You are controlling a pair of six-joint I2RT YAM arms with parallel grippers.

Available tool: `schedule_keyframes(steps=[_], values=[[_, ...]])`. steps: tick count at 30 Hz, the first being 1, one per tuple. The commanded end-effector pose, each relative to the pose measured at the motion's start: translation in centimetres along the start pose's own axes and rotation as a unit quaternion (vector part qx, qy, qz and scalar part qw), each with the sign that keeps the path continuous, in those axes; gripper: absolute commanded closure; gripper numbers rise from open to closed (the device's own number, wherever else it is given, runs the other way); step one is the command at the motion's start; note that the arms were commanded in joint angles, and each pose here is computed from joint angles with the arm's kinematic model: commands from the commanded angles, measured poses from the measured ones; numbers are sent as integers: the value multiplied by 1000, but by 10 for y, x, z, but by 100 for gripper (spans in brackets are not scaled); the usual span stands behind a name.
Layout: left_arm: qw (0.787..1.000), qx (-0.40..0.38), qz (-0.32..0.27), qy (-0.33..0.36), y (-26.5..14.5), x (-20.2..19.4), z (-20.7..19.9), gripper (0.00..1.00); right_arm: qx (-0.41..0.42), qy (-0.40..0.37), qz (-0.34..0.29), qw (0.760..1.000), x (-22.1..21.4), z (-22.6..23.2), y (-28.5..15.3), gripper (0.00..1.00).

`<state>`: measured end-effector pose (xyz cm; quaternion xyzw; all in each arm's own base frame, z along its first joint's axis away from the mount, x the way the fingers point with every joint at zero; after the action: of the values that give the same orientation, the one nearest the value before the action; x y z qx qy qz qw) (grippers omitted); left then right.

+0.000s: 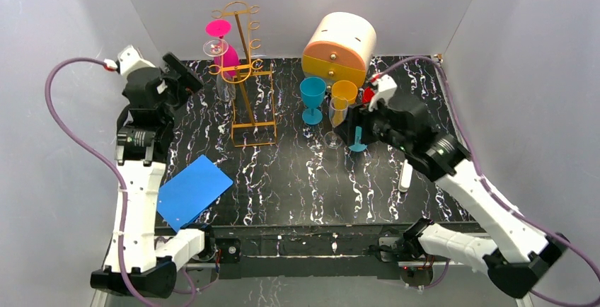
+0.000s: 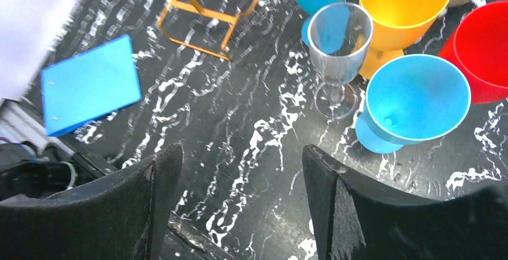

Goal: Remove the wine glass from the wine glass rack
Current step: Pick up the wine glass from the wine rack.

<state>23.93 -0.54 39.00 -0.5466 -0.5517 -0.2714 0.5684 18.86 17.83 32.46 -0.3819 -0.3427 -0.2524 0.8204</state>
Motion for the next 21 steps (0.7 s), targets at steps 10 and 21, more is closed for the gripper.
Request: schedule_keyframes(steps=[10, 21], values=[[988, -154, 19, 6, 70, 57, -37, 11, 79, 44, -68, 994, 3, 12, -43, 16], [956, -282, 74, -14, 118, 59, -41, 33, 53, 76, -27, 995, 1, 13, -35, 16]])
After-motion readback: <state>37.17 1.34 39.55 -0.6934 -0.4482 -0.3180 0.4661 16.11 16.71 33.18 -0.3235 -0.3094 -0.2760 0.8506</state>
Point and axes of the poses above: each gripper's point midway between its finger pads, its own y axis out along the fingers, its own z axis along the line the jaws close on, x = y × z, the point moved 8 cm from there along -y, back along the fingers, and after that the axes turned 14 degrees about y, right-handed, at the moved point
